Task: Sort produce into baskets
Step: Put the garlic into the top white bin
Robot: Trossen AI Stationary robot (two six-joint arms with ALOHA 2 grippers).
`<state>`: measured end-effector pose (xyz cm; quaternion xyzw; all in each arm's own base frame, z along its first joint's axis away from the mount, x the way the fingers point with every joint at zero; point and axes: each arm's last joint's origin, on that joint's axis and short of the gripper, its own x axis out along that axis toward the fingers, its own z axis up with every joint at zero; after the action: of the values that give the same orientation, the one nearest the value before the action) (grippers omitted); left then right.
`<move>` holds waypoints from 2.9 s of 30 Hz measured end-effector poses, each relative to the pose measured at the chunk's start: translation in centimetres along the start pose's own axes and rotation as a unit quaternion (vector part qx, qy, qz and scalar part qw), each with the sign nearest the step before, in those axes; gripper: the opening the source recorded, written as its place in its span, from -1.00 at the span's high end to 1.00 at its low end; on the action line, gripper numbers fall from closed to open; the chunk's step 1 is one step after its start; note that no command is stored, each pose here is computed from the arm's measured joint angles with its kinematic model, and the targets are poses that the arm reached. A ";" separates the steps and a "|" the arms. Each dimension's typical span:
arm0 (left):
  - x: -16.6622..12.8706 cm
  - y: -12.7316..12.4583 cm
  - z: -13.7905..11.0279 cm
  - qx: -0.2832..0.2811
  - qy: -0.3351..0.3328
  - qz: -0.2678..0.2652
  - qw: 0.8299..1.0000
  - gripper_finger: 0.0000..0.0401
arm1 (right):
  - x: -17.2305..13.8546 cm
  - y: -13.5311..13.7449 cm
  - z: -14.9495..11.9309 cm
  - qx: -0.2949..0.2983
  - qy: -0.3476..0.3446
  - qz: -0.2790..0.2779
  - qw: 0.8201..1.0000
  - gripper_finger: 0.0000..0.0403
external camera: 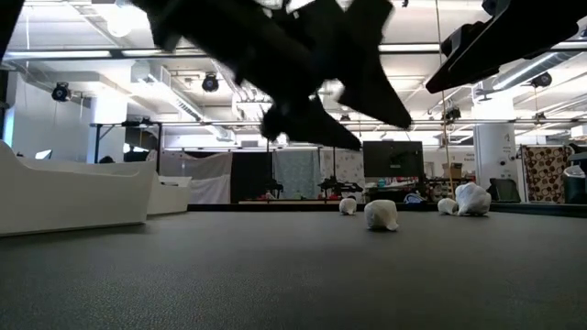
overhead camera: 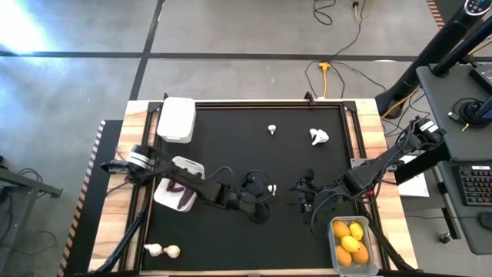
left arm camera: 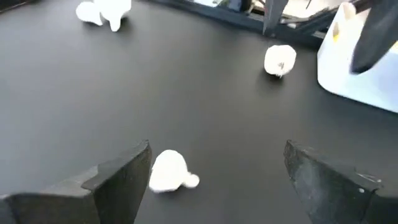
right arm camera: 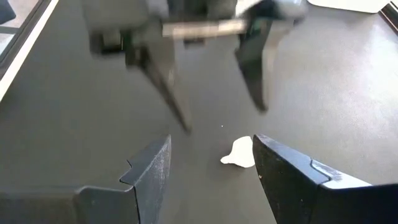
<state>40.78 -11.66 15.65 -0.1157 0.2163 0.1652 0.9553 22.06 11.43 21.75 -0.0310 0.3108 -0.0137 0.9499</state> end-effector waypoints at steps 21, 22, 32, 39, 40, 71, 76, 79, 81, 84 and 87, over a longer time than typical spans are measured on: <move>6.5 1.6 -5.4 0.025 -0.022 0.125 0.992 -0.55 | 0.0 0.0 0.0 -0.002 0.002 -0.001 1.000 -0.09; 6.5 1.6 -5.4 0.025 -0.020 0.127 0.991 -0.55 | 0.0 0.0 0.0 -0.002 0.002 -0.001 1.000 -0.09; 6.7 1.6 -6.1 0.017 -0.009 0.123 0.992 -0.21 | 0.0 0.0 0.0 -0.002 0.002 -0.001 1.000 -0.09; 6.9 1.5 -6.0 0.028 -0.010 0.117 0.993 0.28 | 0.0 0.0 0.0 -0.002 0.002 -0.001 1.000 -0.09; 6.9 1.4 -6.0 0.029 -0.012 0.116 0.993 0.34 | 0.0 0.0 0.0 -0.002 0.002 -0.001 1.000 -0.09; -11.0 7.1 8.4 0.108 0.060 0.304 0.945 0.54 | 0.0 0.0 -0.1 0.004 0.005 -0.001 1.000 -0.09; -15.1 13.3 10.2 0.038 0.119 0.404 0.906 0.54 | 0.0 0.0 -0.1 0.005 0.005 -0.001 1.000 -0.09; -16.0 16.9 10.2 -0.022 0.161 0.458 0.874 0.54 | 0.0 0.0 -0.1 0.006 0.003 -0.001 1.000 -0.09; -15.8 19.3 10.2 -0.056 0.178 0.485 0.855 0.54 | 0.0 0.0 0.0 0.007 0.002 0.000 1.000 -0.09; -15.1 23.2 9.8 -0.087 0.214 0.518 0.823 0.54 | 0.0 0.0 0.0 0.007 0.002 0.000 1.000 -0.09; -13.9 26.9 9.0 -0.119 0.267 0.517 0.805 0.54 | 0.0 0.0 -0.1 0.007 0.002 0.000 1.000 -0.09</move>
<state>22.45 11.96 25.84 -0.1391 0.4688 0.6216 0.6120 22.04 11.41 21.71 -0.0249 0.3126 -0.0162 0.9494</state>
